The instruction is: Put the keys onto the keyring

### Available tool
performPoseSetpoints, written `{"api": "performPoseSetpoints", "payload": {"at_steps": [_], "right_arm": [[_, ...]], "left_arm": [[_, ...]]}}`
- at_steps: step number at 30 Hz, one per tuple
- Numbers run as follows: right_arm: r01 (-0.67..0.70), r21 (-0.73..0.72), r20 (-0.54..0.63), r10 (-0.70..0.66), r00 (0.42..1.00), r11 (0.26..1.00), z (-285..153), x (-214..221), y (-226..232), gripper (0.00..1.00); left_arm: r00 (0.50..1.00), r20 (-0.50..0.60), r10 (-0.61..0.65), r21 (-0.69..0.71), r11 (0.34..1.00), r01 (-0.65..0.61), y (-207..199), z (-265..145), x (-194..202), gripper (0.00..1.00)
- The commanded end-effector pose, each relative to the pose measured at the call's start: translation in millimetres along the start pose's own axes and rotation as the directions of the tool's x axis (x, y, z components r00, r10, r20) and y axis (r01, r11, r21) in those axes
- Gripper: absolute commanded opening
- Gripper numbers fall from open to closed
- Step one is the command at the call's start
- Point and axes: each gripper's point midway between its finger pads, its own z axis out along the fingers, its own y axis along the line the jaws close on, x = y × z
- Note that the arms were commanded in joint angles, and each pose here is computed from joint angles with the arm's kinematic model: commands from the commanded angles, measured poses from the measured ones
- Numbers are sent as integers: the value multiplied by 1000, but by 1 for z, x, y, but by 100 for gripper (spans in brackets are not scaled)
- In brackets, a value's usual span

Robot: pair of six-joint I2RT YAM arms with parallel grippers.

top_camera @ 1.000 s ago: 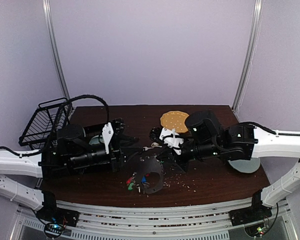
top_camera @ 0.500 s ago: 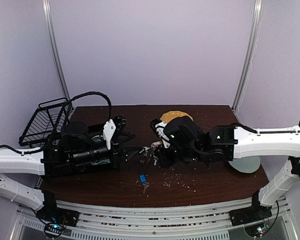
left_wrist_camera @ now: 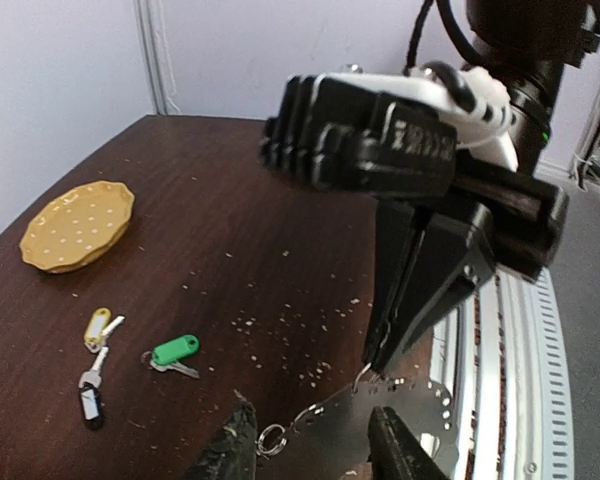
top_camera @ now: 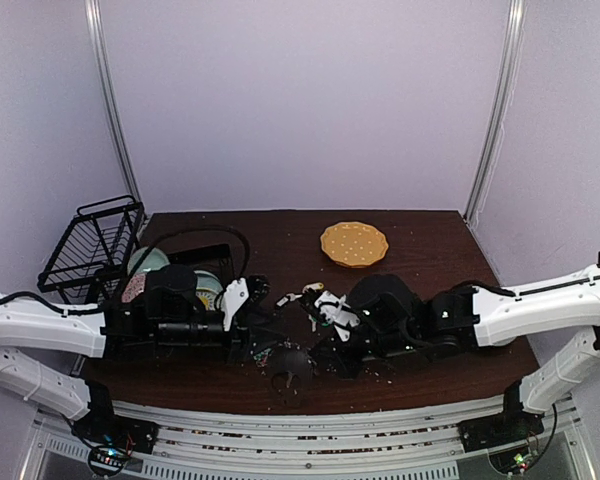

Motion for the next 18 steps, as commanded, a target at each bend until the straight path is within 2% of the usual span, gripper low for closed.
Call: {"api": "performPoseSetpoints", "payload": {"at_steps": [1, 3, 7, 11, 14, 18], "right_arm": [[174, -133, 211, -144, 967, 976, -24, -27, 25, 0], [184, -102, 202, -161, 966, 978, -19, -28, 20, 0], [200, -117, 193, -176, 965, 973, -8, -23, 23, 0], [228, -131, 234, -193, 953, 965, -8, -23, 26, 0], [250, -111, 258, -215, 942, 962, -13, -26, 24, 0], [290, -74, 286, -258, 923, 954, -20, -33, 24, 0]], "left_arm": [[995, 80, 62, 135, 988, -72, -23, -4, -15, 43], [998, 32, 52, 117, 992, -56, -18, 6, -9, 40], [999, 36, 40, 111, 993, -44, -16, 16, -5, 40], [997, 12, 73, 179, 981, -74, -27, 22, 6, 38], [996, 31, 82, 219, 972, -86, -36, 16, 7, 35], [992, 46, 114, 173, 978, -120, -33, 14, 4, 29]]}}
